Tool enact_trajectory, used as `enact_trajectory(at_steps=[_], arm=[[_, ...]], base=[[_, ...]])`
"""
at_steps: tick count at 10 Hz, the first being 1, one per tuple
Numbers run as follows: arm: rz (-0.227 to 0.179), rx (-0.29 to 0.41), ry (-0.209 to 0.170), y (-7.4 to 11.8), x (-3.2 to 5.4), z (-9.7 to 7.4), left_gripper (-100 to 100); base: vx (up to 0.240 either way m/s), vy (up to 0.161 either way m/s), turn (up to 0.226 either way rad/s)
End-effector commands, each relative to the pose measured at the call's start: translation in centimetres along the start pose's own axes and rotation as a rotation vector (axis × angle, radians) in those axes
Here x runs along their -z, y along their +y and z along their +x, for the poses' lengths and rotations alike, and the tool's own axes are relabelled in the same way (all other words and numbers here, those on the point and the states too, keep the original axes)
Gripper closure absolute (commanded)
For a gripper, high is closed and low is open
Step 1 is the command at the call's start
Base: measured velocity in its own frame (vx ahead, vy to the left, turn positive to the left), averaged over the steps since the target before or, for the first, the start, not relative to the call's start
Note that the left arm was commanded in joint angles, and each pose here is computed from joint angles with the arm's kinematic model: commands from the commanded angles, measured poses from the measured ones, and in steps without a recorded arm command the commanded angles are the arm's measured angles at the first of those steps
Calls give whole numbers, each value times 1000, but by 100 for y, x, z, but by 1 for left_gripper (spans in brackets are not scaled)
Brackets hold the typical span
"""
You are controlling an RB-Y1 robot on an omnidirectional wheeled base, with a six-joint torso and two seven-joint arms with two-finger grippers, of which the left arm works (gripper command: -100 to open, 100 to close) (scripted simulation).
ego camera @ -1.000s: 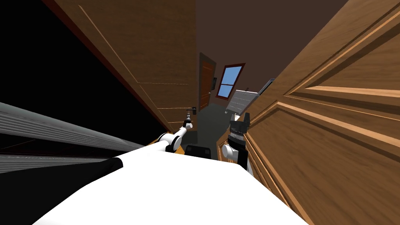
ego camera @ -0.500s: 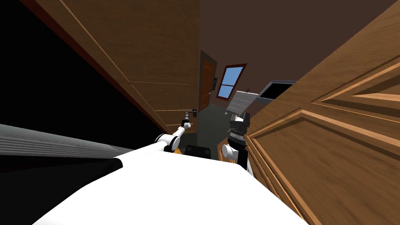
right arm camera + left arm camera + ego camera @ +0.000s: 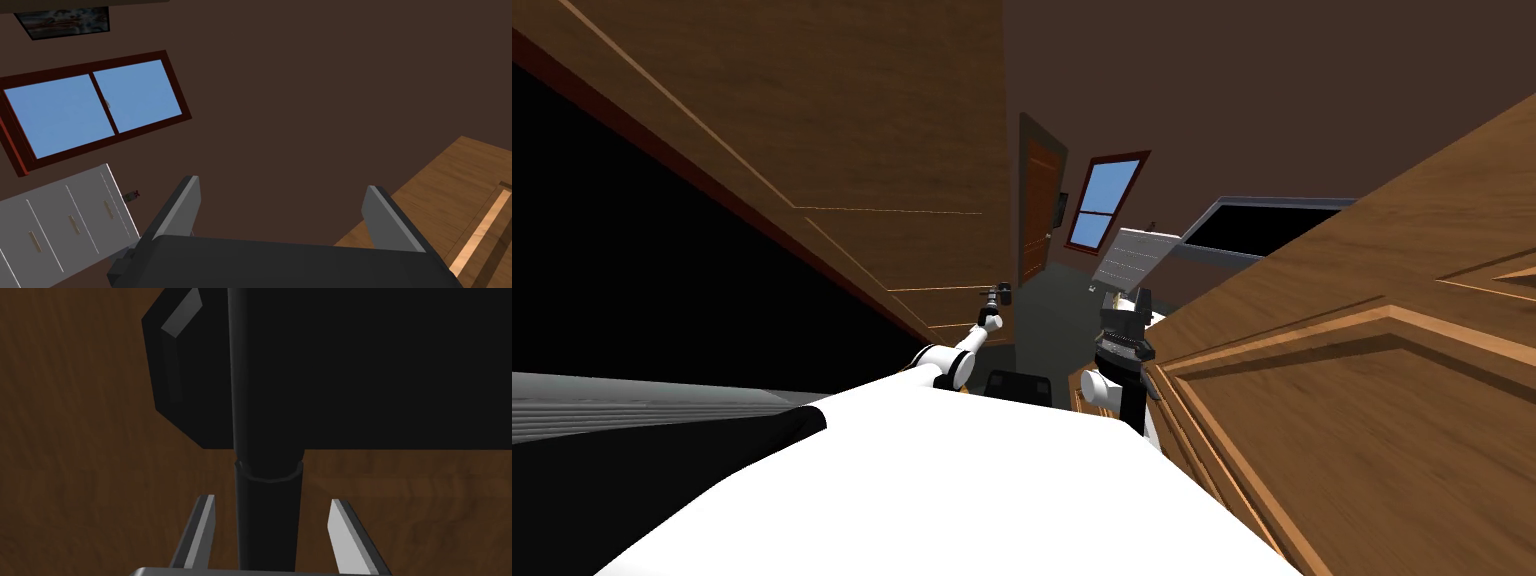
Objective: Push the door open
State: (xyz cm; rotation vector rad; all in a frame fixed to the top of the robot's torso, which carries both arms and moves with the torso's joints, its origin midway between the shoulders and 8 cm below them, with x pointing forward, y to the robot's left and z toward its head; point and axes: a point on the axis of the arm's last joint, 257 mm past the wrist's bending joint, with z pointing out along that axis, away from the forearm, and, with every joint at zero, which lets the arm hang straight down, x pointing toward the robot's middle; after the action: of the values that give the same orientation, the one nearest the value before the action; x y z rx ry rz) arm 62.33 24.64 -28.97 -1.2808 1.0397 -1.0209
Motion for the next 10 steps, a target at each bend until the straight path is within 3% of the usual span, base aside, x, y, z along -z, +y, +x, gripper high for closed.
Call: enact_trajectory(at_steps=[1, 5, 6, 7, 9, 10], arm=[[3, 0, -1, -13, -7, -6, 100], [3, 0, -1, -13, -7, -6, 100], [8, -22, -48, -29, -61, -273, 100], [12, -27, -67, -46, -79, -361, 100], [-6, -32, -65, 36, -52, -363, 100], [14, -30, -86, -59, -91, -437, 100]], base=[[-29, 11, -10], [-12, 3, -5], [122, 8, -3], [172, 8, 15], [140, 7, -4], [108, 4, 43]])
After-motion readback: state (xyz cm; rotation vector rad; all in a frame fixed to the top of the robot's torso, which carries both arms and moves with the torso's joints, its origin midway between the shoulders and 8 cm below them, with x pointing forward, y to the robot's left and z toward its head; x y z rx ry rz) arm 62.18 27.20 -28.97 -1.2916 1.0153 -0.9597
